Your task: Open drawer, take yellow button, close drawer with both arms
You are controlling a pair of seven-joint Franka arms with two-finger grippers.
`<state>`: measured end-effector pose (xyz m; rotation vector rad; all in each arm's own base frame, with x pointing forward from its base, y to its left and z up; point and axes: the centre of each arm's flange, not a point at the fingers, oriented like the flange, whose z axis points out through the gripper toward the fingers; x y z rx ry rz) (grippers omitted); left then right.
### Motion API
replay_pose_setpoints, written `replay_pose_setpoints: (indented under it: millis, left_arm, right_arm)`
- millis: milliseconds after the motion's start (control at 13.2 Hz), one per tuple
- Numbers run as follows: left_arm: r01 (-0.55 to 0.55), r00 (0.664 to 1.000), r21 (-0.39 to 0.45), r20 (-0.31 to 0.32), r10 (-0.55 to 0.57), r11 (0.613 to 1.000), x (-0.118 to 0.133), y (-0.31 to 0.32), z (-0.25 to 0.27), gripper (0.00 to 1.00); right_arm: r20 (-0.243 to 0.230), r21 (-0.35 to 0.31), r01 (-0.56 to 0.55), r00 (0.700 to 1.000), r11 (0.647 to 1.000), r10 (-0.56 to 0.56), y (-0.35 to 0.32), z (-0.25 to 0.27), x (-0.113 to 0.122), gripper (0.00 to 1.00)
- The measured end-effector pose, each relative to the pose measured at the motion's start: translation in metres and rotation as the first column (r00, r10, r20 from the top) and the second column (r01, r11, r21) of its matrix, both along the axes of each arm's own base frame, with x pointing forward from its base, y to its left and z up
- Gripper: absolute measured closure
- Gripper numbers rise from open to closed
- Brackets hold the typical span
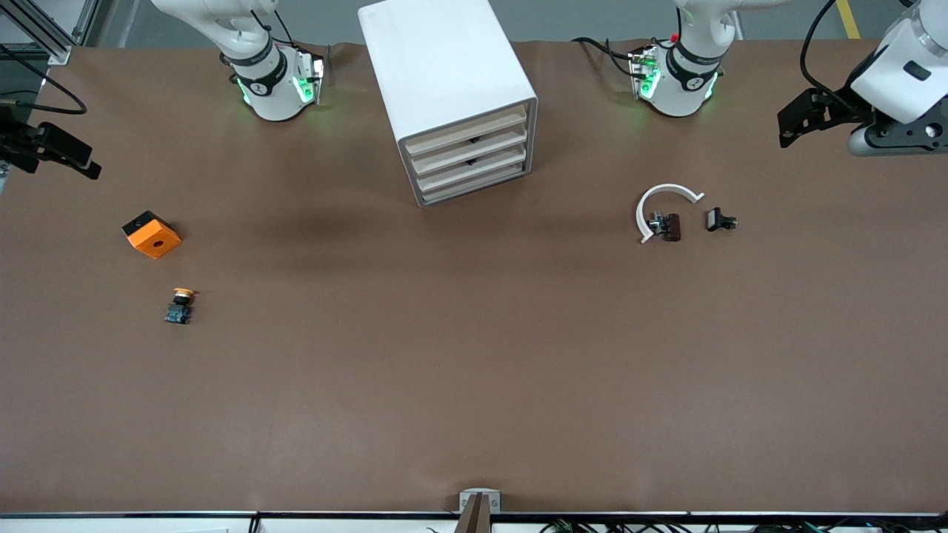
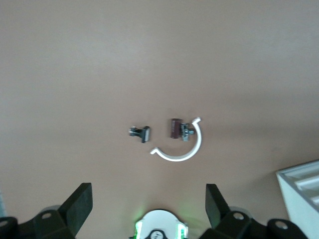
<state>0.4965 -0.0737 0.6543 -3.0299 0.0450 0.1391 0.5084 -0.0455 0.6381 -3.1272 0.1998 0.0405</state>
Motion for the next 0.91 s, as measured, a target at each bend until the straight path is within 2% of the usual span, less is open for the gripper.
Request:
replay_pose_setpoints:
  millis: [227, 906]
  left_arm:
    - [0.002, 1.000, 0.017, 0.011, -0.002, 1.000, 0.002, 0.002, 0.000, 0.00]
    - [-0.057, 0.998, -0.019, 0.028, 0.058, 0.998, 0.008, 0.036, 0.009, 0.00]
  right_arm:
    - [0.001, -0.003, -0.004, 1.000, 1.000, 0.004, 0.000, 0.000, 0.000, 0.00]
    - [-0.001, -0.003, -0.011, 1.000, 1.000, 0.011, 0.002, 0.000, 0.000, 0.00]
